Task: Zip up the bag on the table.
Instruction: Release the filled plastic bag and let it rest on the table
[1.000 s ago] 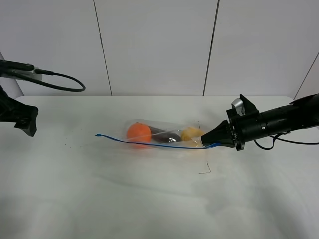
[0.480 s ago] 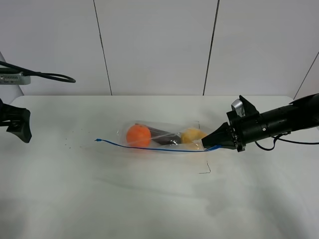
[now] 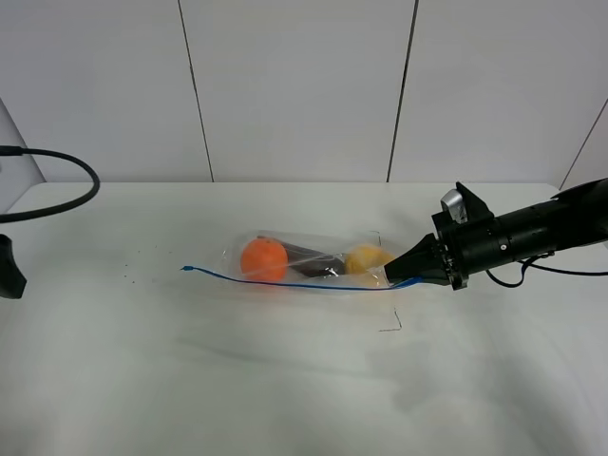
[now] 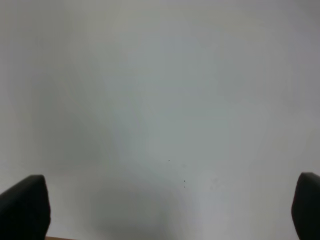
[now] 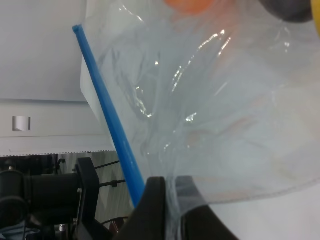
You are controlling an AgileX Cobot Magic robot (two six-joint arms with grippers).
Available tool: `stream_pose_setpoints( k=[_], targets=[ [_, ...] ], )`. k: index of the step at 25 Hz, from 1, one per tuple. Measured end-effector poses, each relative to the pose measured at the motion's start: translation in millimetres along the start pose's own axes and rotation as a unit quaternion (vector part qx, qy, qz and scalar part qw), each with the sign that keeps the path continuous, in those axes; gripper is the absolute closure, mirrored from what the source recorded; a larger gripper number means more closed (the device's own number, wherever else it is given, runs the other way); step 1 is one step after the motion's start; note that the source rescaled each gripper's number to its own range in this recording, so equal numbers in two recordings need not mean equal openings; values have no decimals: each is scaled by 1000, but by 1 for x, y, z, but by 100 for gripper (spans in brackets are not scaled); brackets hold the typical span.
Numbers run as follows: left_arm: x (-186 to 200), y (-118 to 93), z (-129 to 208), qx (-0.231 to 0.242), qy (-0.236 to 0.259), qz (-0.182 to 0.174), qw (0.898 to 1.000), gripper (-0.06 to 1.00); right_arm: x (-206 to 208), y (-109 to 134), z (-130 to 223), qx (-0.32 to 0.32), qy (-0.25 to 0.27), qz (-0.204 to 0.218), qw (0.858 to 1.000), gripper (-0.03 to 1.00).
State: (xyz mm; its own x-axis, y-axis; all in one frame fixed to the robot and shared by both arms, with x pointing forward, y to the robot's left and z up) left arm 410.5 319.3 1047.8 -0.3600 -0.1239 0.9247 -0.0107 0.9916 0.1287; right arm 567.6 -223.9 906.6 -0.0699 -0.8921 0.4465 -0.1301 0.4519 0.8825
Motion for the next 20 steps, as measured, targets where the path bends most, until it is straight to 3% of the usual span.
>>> stream_pose_setpoints(
  k=[7, 15, 20],
  targets=[
    [25, 0, 49, 9, -84, -5, 996, -5, 0, 0, 0, 0, 0, 0, 1000, 97],
    [21, -6, 106, 19, -113, 0, 993, -5, 0, 0, 0, 2, 0, 0, 1000, 97],
    [32, -7, 125, 28, -178, 2, 984, -5, 0, 0, 0, 2, 0, 0, 1000, 97]
  ],
)
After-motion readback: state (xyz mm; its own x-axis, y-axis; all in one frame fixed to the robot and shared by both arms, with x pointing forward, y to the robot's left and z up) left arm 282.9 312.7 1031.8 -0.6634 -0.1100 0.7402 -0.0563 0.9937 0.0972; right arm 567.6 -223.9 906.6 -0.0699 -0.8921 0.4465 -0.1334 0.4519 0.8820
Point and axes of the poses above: a point on each arm's last joint axis where the gripper is mounted, x pointing back along that axis away from the gripper, y along the wrist's bending axis when the last joint is at zero, z = x × y, the point moved 2 cm from there along -x, pointing out along that axis toward the gripper, and after that the axes turned 6 degrees about -x, right-handed, at the moved point
